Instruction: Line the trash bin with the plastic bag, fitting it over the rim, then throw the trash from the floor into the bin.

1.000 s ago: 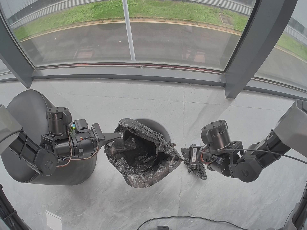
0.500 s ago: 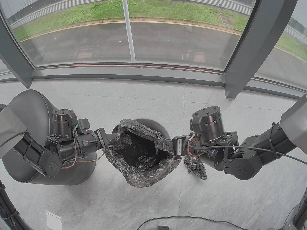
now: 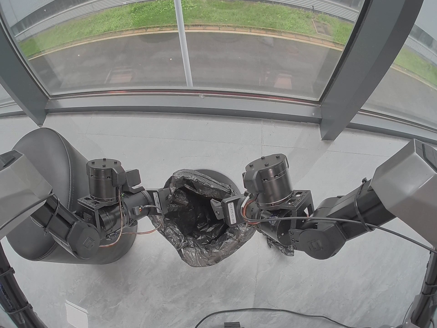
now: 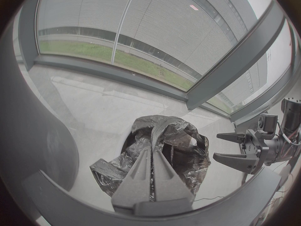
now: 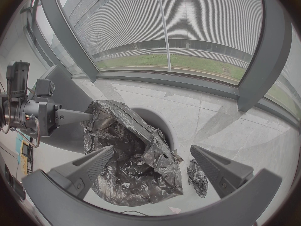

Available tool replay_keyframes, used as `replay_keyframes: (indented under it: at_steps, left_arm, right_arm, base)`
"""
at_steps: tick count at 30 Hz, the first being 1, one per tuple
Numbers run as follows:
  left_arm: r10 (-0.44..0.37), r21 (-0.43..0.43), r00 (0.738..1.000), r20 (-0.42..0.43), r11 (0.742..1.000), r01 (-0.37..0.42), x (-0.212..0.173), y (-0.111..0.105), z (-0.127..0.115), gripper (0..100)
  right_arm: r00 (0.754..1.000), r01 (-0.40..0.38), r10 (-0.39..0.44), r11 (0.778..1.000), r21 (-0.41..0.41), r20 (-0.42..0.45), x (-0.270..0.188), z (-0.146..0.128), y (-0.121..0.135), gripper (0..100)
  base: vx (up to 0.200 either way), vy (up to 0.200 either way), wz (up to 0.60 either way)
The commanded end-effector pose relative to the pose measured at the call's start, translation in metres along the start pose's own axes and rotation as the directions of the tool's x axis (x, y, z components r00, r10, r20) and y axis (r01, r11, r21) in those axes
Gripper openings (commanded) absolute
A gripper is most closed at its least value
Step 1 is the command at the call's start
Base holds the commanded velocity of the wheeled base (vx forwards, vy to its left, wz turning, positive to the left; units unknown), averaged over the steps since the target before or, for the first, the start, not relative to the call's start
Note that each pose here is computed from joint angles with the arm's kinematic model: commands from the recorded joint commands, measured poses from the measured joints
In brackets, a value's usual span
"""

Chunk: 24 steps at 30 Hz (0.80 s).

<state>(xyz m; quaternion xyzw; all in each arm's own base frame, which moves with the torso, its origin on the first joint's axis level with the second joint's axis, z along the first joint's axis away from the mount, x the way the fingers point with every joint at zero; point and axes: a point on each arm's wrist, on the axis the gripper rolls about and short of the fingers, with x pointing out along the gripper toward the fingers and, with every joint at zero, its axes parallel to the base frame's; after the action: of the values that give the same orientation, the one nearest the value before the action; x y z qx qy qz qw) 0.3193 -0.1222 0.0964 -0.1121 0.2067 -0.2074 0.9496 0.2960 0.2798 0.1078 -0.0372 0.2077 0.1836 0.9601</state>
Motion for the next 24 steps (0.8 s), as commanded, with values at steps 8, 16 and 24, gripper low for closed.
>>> replay_keyframes:
  at_steps: [8,16,24]
  left_arm:
    - [0.04,0.154,0.999,0.021,0.987,-0.043,0.011,0.004,-0.001,0]
    - [0.07,0.185,0.996,0.054,0.979,-0.079,0.017,0.005,0.005,0]
    - [0.089,0.184,0.993,0.072,0.978,-0.101,0.024,0.006,0.007,0]
  right_arm:
    - [0.999,0.045,-0.044,0.997,-0.06,0.021,0.053,0.0,-0.003,100]
    - [0.998,0.059,-0.057,0.997,-0.052,0.037,0.062,0.012,-0.006,100]
    - [0.988,0.143,-0.141,0.989,-0.032,0.06,0.071,0.015,-0.017,100]
  base:
    - [0.0,0.0,0.0]
    - [0.0,0.0,0.0]
    - [0.0,0.0,0.0]
